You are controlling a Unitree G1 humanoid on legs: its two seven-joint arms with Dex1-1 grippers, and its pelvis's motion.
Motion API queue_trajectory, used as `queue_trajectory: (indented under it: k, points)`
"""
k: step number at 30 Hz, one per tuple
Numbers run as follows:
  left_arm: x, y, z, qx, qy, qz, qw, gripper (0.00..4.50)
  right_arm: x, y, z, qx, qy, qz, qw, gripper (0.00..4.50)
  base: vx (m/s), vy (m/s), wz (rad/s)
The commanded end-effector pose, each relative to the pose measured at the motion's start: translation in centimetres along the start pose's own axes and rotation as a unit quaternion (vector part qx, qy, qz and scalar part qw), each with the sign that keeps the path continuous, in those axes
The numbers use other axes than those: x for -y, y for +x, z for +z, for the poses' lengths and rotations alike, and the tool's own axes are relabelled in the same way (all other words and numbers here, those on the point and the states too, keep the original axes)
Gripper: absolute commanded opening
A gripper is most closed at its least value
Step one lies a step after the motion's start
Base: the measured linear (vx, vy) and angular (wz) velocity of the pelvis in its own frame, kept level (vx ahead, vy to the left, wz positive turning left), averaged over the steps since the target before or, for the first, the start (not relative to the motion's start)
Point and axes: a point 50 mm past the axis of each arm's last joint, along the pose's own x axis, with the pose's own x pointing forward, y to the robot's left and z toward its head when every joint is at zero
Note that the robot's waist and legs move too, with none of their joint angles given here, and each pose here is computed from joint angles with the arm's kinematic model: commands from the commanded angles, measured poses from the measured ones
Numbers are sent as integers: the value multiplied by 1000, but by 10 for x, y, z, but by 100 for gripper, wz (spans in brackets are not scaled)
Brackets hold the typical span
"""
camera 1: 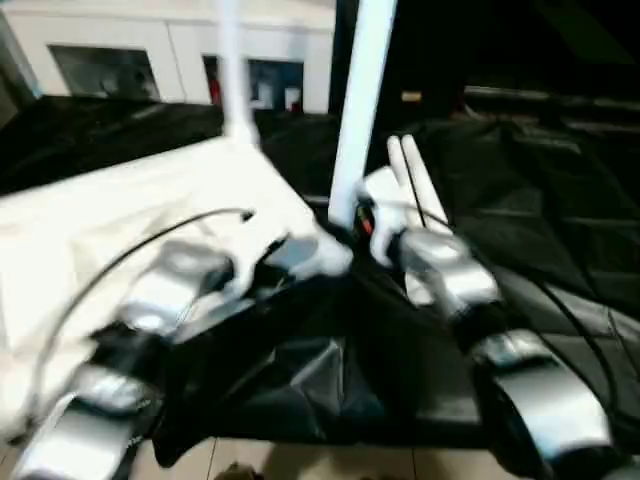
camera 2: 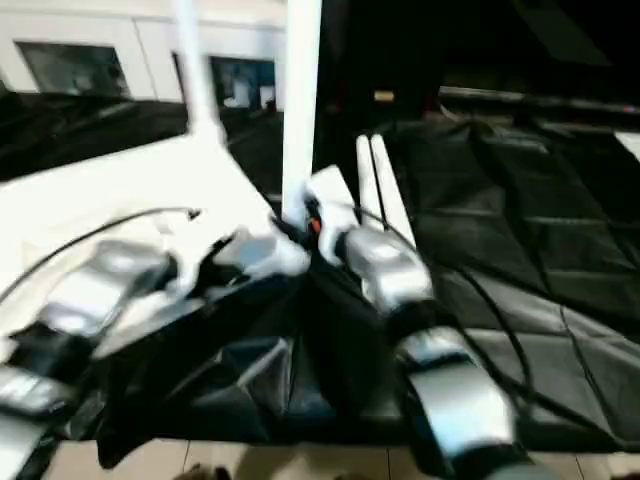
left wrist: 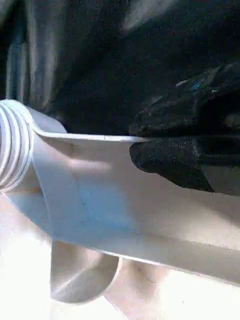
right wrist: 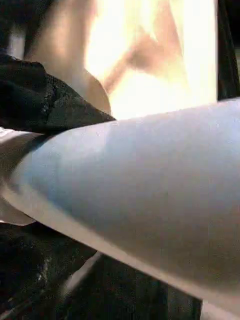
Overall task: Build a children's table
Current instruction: Pick table leg
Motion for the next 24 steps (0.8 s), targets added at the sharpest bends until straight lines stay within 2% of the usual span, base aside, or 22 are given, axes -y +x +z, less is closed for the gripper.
queue_trajectory:
  k: [1, 7, 13, 14, 18, 24]
  points:
    - [-1, 8, 26, 34, -9, 61, 998, 0, -33, -2, -83, -179, 67, -5, 982, 189, 0, 0, 0]
    - [4, 20, 30, 31, -27, 87, 995, 0, -47, 6, -81, -184, 65, -18, 981, 189, 0, 0, 0]
    - [3, 20, 28, 27, -27, 90, 995, 0, -48, 6, -82, -184, 73, -22, 980, 189, 0, 0, 0]
    - [1, 19, 26, 26, -25, 86, 996, 0, -48, 8, -79, -178, 86, -23, 980, 189, 0, 0, 0]
    - [1, 18, 25, 27, -23, 81, 996, 0, -47, 9, -76, -172, 77, -28, 982, 189, 0, 0, 0]
    - [9, 17, 28, 36, -1, 34, 999, 0, -46, 8, -76, -172, 92, -24, 981, 189, 0, 0, 0]
